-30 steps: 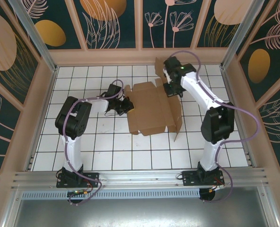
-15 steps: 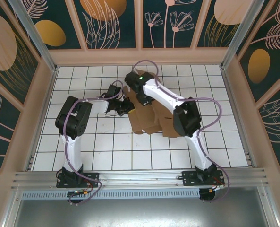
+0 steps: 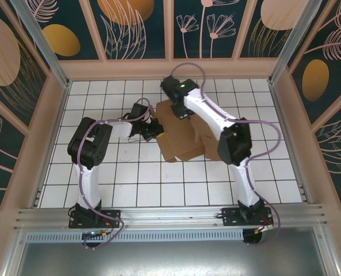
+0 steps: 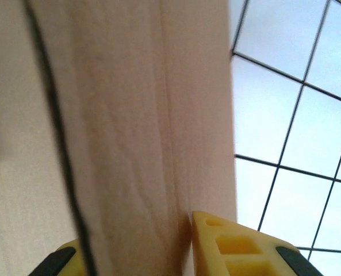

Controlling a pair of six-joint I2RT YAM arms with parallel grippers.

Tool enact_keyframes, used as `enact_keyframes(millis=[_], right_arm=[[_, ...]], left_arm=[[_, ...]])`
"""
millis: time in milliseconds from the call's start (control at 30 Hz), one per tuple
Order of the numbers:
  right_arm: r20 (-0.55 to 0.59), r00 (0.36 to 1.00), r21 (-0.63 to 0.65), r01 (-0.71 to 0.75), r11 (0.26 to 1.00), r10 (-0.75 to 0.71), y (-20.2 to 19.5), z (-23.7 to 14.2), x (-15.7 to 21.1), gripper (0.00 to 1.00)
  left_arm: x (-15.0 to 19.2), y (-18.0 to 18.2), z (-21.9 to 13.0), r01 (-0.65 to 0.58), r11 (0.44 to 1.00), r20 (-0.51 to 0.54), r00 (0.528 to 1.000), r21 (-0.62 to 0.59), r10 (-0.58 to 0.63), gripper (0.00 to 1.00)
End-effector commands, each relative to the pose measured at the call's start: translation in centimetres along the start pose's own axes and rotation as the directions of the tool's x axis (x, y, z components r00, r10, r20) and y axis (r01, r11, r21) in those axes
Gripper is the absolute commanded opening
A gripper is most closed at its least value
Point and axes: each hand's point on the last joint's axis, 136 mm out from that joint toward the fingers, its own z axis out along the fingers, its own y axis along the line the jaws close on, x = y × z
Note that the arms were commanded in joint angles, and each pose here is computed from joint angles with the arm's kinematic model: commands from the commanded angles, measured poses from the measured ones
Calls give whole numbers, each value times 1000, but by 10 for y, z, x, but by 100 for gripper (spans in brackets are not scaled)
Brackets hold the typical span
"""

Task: Fold the paper box

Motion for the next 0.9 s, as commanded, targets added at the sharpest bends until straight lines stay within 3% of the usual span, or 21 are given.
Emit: enact_keyframes(millis=[0,167,433,633,867], right_arm=[[107,985,-205,-109,973,133,-24,-32,-15,25],[170,963,-404,-127,906,210,-45,-41,-13,28],[119,953,-431,-204,879,279,-73,-9,14,28],[59,958,-347,-243,906,279,-87,31,42,27],[69,965,-287,-223,932,252,-86,53,41,28]], left_arm=[[-9,25,-14,33,994,53,998,-103,-28,2],[-30,2,-47,-13,994,145,989,-107,29,3],[-45,-42,-99,-79,995,252,963,-66,94,8],[-43,-65,-107,-85,996,246,966,12,80,9],[-43,-78,-114,-93,995,247,966,37,82,9]])
